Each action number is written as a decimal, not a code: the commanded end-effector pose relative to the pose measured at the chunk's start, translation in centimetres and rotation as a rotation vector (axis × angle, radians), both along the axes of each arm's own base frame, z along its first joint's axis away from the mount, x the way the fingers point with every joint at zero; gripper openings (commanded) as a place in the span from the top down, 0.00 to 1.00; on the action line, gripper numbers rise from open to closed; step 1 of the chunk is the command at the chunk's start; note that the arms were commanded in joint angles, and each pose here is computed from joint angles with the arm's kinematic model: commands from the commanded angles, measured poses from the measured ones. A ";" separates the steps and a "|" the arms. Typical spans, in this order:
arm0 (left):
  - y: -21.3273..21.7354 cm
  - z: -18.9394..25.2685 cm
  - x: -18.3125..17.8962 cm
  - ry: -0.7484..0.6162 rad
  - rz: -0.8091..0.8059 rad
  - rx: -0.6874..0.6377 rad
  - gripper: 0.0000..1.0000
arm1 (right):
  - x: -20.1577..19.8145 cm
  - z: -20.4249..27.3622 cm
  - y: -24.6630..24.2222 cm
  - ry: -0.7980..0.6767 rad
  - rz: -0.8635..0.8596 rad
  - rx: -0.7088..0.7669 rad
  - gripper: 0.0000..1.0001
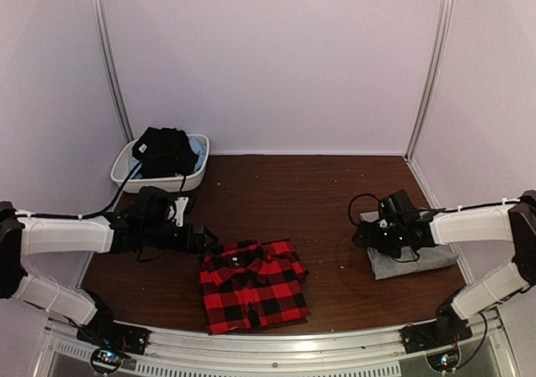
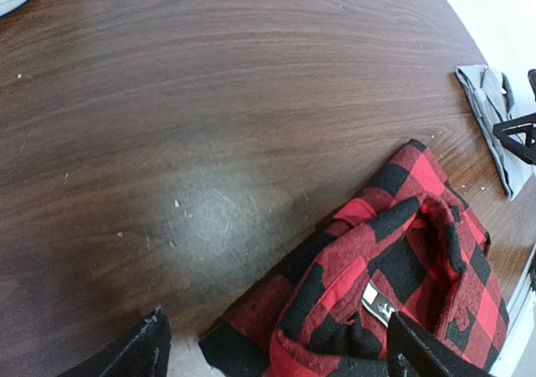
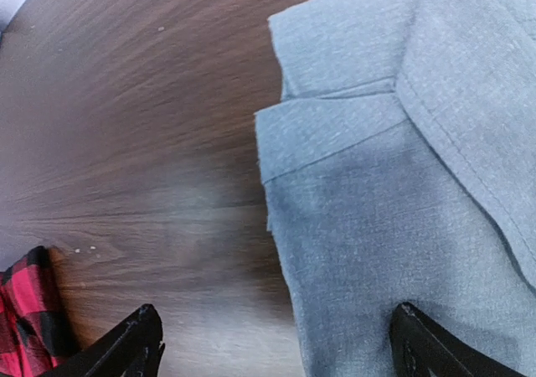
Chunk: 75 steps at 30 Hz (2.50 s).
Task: Fold and stack the long sleeve shirts
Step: Move the square-folded shirt to the center of the board, then pick up the square-folded shirt from the center of the board.
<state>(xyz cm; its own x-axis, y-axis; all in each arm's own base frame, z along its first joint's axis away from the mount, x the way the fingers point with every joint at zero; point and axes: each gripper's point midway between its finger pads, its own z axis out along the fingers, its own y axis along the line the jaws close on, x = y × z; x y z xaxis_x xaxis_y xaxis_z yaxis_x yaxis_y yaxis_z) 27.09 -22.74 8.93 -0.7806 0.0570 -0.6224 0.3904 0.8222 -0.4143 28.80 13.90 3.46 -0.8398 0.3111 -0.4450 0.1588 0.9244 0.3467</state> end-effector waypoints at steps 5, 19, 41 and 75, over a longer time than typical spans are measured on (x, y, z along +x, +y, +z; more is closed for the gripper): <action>1.8 -0.9 -2.3 0.042 0.043 -0.023 0.09 | 0.1 -1.3 9.1 0.063 0.138 0.172 0.05; 1.1 -1.2 -6.2 0.158 -0.012 -0.173 0.09 | -2.3 2.3 16.4 -0.038 0.409 0.067 0.04; -0.5 -5.0 -9.9 0.360 -0.006 -0.320 0.27 | -8.7 -1.5 22.3 0.091 0.609 0.266 0.19; -16.0 9.5 -1.8 0.104 -0.333 -0.446 1.00 | -3.9 9.7 13.7 -0.070 0.458 0.343 1.00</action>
